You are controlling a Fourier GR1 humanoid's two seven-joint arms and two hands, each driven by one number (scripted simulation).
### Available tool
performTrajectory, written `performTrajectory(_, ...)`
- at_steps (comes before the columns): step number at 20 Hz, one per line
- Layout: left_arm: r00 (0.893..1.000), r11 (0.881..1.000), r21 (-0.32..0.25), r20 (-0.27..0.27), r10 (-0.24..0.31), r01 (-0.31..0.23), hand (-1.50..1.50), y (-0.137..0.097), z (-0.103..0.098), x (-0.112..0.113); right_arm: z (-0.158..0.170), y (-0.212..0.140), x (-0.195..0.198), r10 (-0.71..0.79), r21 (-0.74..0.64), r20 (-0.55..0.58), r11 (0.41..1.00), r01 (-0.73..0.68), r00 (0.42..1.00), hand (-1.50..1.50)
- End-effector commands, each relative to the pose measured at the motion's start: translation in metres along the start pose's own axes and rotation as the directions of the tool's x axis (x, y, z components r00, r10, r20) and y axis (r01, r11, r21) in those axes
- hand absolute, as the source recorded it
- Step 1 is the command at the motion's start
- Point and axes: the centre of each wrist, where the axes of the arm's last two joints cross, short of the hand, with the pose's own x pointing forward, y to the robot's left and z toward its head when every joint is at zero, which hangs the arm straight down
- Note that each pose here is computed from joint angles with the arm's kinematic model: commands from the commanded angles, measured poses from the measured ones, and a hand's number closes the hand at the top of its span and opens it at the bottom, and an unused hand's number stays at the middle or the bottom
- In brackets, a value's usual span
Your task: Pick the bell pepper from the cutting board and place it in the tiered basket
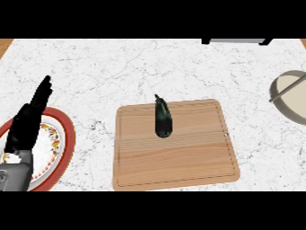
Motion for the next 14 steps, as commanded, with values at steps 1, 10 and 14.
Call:
performTrajectory(1, 1.0, 1.0, 0.018, -0.003, 0.003, -0.003, 0.0, -0.012, -0.008, -0.011, -0.016, 0.0, -0.025, -0.004, 0.024, 0.042, 1.0, 0.003, 0.999, 1.5)
performTrajectory(10, 1.0, 1.0, -0.003, -0.005, 0.016, -0.016, 0.0, -0.009, -0.007, 0.008, -0.028, 0.064, -0.056, -0.134, 0.183, 0.039, 0.975, 0.125, 0.99, 1.5)
performTrajectory(14, 1.0, 1.0, -0.006, 0.006, 0.015, -0.015, 0.0, -0.008, -0.005, -0.001, -0.019, 0.075, -0.079, -0.211, 0.319, -0.081, 0.921, 0.226, 0.974, 1.5)
